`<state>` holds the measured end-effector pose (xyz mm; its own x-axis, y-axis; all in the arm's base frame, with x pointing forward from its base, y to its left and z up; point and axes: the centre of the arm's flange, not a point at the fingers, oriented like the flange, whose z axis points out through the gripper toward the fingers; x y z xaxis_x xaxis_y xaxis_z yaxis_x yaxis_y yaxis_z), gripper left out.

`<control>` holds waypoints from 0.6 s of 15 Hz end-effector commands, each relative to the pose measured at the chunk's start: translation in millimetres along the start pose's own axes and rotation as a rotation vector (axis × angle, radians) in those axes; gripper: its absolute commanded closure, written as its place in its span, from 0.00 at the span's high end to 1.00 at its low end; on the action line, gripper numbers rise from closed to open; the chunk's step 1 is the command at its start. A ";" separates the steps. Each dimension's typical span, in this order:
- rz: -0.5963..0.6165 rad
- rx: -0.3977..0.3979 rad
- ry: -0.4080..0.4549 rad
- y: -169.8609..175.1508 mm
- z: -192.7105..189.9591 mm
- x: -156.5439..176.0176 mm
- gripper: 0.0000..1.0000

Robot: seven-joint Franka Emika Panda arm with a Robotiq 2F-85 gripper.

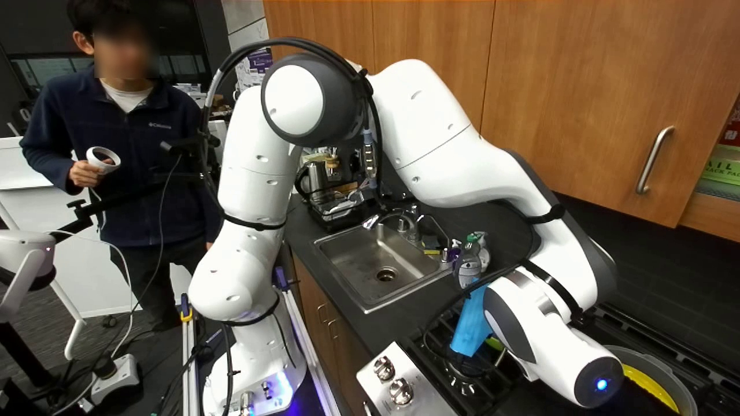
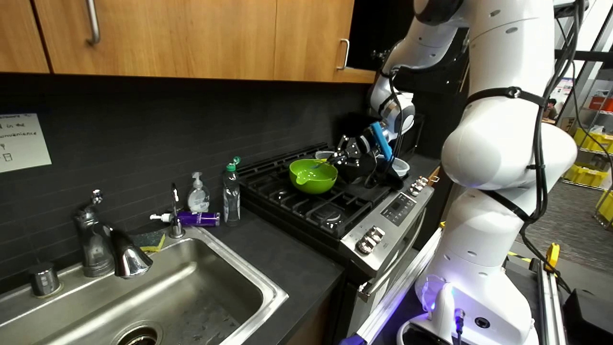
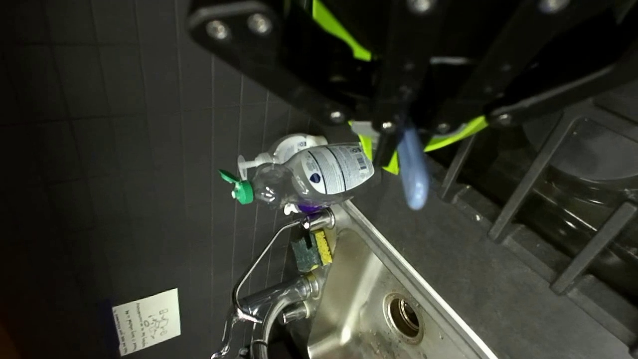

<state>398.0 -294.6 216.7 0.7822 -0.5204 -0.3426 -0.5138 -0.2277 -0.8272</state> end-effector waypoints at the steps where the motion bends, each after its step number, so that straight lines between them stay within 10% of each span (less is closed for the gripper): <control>1: 0.003 -0.023 0.047 -16.5 -2.9 -22.8 0.01; 9: 0.007 -0.168 0.203 -45.1 -7.1 -32.5 0.01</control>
<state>398.9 -288.6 243.1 0.7281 -0.6300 -0.2703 -0.5524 -0.3056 -0.7755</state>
